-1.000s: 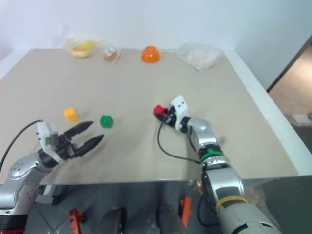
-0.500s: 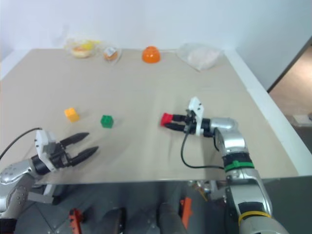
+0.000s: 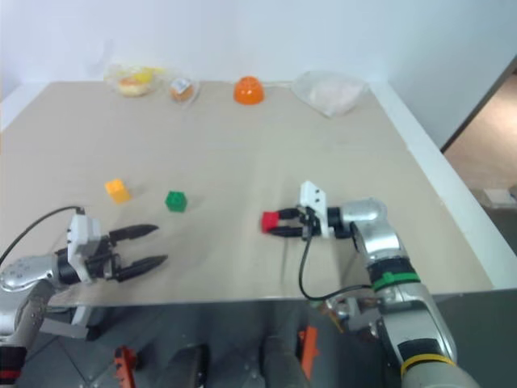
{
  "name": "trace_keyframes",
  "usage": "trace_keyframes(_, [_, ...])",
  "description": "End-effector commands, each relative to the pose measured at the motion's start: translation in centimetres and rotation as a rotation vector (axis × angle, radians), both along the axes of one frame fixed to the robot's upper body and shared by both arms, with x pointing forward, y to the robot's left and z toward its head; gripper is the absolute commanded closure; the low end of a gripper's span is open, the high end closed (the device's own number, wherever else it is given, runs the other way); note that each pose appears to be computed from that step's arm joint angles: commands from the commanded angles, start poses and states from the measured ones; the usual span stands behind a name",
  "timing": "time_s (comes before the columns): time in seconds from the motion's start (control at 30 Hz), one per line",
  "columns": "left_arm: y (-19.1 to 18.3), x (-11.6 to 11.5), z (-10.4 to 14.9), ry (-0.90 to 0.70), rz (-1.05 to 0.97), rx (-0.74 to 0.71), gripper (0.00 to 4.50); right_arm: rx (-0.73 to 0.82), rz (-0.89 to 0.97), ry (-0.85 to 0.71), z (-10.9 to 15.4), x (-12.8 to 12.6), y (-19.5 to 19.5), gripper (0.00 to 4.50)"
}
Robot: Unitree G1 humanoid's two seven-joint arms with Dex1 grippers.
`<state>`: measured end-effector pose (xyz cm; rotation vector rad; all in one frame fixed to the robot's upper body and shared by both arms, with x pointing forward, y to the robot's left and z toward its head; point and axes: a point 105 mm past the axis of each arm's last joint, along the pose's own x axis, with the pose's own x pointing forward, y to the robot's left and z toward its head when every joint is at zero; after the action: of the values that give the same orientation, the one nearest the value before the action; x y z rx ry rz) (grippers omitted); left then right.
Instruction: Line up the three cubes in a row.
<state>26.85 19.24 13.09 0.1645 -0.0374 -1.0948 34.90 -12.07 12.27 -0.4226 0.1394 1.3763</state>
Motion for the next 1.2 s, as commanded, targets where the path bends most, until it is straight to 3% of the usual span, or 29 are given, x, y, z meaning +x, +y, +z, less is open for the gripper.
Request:
trace_keyframes(0.03, [0.2,0.1,0.8,-0.038,-0.026,0.015,0.55,0.005,0.048,0.005,0.8,-0.3,0.3,3.27])
trace_keyframes(0.27, [0.3,0.4,1.3,-0.05,-0.044,0.003,0.55,0.016,0.074,0.06,0.3,-0.5,0.6,3.27])
trace_keyframes(0.5, [0.0,0.5,1.3,-0.051,-0.046,-0.012,0.55,0.018,0.097,0.038,0.1,-0.1,1.7,3.27])
trace_keyframes(0.73, [0.3,0.0,1.3,-0.046,-0.026,-0.024,0.55,-0.074,0.184,-0.026,-0.9,-1.0,1.3,3.27])
trace_keyframes(1.13, [0.2,-0.2,1.6,-0.048,0.003,-0.052,0.55,-0.084,0.172,-0.047,-0.7,-0.2,1.5,3.27])
trace_keyframes(1.2, [0.2,-0.2,1.6,-0.048,0.006,-0.057,0.55,-0.074,0.152,-0.061,-0.6,0.2,1.7,2.21])
